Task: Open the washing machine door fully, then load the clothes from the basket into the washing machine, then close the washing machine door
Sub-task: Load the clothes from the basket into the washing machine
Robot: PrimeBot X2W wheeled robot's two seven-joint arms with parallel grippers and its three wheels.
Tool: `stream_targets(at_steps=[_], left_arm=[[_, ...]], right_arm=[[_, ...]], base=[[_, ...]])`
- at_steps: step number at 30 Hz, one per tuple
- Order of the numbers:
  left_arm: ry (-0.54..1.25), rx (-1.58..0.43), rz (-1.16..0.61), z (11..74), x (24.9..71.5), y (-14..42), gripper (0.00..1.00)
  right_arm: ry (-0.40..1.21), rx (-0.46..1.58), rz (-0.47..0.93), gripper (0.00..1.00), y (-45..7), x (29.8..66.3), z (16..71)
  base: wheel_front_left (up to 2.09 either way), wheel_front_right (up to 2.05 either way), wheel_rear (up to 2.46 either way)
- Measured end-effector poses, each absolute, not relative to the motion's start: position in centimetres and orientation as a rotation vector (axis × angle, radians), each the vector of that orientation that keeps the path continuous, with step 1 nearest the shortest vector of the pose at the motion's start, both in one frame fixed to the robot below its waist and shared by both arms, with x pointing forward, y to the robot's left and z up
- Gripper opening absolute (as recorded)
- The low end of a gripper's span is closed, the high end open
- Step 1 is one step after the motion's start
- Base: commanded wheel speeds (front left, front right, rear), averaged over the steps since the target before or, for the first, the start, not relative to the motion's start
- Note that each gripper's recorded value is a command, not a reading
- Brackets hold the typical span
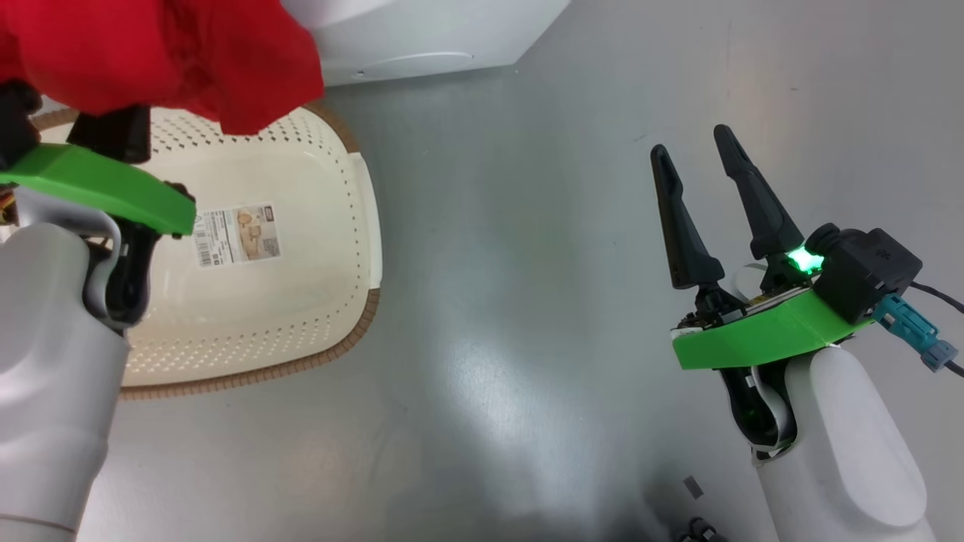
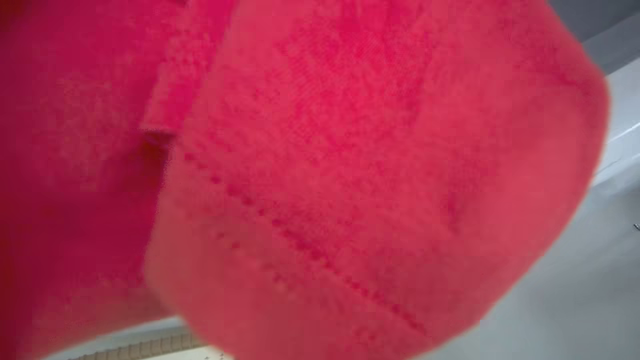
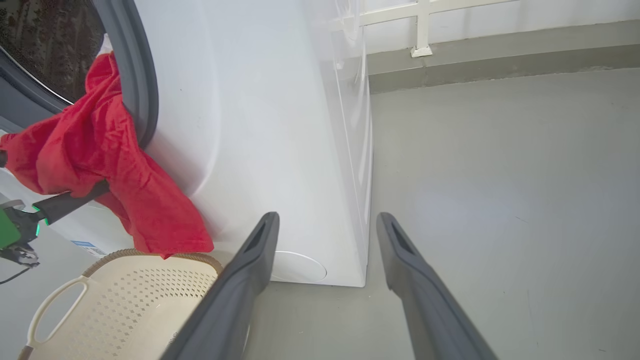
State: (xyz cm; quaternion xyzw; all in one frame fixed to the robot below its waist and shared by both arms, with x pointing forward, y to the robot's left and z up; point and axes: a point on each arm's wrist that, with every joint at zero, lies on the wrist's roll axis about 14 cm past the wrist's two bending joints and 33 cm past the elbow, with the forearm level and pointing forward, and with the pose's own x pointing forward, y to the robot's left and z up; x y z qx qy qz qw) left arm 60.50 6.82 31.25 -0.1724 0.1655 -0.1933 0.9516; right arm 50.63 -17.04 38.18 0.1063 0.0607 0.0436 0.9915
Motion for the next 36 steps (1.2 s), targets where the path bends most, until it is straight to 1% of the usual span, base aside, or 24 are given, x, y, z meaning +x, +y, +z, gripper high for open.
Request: stream_targets(at_steps=[11, 18, 23, 28, 36], left_arm=[[0.239, -0.343, -0.445, 34.9, 58.4, 6.4, 0.00], [0.111, -0.306, -0.449, 39.3, 58.8, 7.3, 0.00], [0.060, -0.266, -0.454, 41.3, 59.4, 8.0, 0.00], [0.037, -0.229, -0.481, 42.5, 61.6, 7.3, 0.00], [0.091, -0.148, -0.511, 42.6, 66.3, 5.8, 0.00]], right_arm=[[0.101, 0.231, 0.108, 1.00, -16.2, 50.8, 39.3], [0.087, 0.242, 0.125, 1.00, -15.5, 50.8, 40.1], [0.075, 0.245, 0.131, 1.00, -15.3, 50.7, 40.8], [0.076, 0.245, 0.125, 1.00, -15.6, 50.5, 40.9], [0.096, 0.245, 0.105, 1.00, -16.4, 50.1, 40.2]], base=[[0.00, 0.00, 0.00], [0.00, 0.00, 0.00], [0.00, 0.00, 0.00], [0.00, 0.00, 0.00], [0.00, 0.00, 0.00]])
